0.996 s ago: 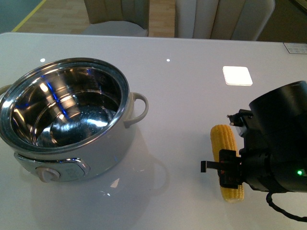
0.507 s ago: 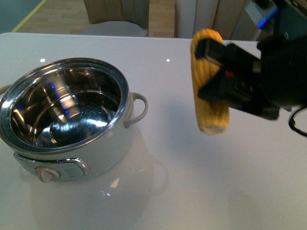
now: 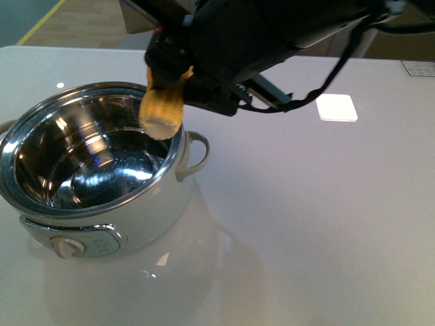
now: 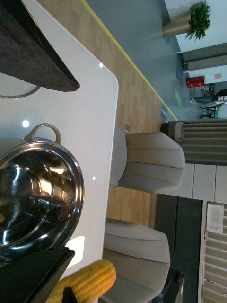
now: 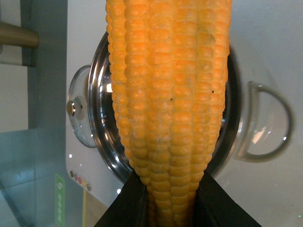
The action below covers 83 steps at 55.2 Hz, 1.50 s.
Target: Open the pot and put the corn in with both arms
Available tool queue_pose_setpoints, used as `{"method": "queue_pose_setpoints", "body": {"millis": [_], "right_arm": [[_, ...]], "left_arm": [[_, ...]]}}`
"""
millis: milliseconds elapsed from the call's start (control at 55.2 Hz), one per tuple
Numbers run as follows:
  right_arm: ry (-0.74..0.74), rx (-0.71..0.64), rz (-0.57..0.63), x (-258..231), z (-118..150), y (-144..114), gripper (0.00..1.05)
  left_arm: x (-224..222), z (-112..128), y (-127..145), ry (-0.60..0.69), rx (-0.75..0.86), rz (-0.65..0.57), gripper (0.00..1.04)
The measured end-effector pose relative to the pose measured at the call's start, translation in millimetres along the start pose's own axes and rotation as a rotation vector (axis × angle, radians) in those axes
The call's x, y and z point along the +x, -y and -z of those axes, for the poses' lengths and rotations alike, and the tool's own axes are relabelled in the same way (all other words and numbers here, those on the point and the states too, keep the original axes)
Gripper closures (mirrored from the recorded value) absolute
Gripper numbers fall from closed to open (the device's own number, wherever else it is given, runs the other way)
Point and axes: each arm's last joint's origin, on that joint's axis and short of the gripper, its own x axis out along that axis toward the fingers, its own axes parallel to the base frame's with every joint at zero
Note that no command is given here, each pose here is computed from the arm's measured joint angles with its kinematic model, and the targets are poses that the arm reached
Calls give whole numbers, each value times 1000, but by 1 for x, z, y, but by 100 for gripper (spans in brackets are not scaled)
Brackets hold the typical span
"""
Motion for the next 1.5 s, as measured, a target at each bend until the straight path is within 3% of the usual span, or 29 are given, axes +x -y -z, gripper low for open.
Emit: {"method": "queue_pose_setpoints", "body": {"millis": [253,616,960,1159,1394,1503], "right_arm": [[-128,7,-50,44,22,-24,90],[-218,-23,53,84,38,-9,89],[-214,-26,39,85,38,-8,38],[-155,26,-12,60,28,-1,9],[50,95,-117,-20,-4,16,9],[211,98,-65,-81,-11,41,9]], "left_arm": [[0,0,0,0,0,0,7],[0,0,0,0,0,0,7],[0,0,0,0,0,0,7],[0,0,0,0,0,0,7],[0,0,0,0,0,0,7],[0,0,0,0,0,0,7]]}}
